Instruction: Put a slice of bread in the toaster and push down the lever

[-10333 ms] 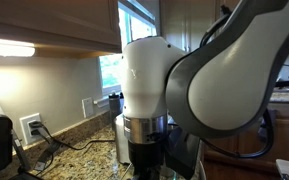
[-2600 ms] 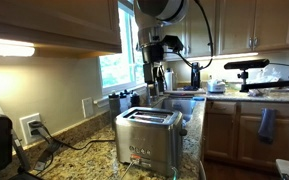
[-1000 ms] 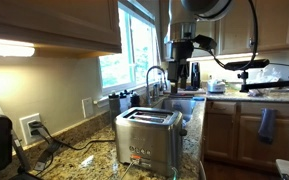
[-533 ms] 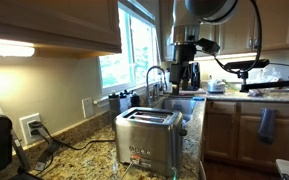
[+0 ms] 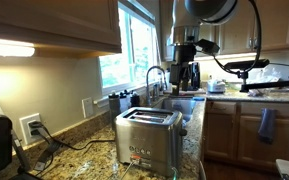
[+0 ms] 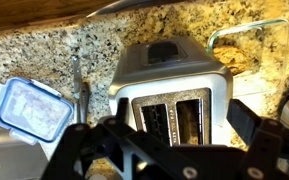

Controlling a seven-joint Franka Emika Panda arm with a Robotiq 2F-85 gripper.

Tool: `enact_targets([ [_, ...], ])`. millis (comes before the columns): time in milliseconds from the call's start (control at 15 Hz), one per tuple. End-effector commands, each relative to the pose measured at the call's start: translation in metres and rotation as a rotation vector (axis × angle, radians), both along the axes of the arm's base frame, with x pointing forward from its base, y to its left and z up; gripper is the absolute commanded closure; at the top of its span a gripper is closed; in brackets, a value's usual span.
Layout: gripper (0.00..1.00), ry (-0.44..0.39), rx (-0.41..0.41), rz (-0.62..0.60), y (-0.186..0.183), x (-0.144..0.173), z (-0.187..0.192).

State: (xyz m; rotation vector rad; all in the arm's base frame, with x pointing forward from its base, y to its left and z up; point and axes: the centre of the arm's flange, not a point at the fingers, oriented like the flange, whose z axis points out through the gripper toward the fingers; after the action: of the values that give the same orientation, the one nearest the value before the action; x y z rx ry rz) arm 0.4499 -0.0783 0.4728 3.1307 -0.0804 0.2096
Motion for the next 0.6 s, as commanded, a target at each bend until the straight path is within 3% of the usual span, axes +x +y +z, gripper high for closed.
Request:
enact_targets([
  [0,0.0,-0.04,0.004,0.021,0.0,-0.022,-0.008],
  [533,0.0,-0.031,-0.003,0.005,0.002,-0.057,-0.027],
])
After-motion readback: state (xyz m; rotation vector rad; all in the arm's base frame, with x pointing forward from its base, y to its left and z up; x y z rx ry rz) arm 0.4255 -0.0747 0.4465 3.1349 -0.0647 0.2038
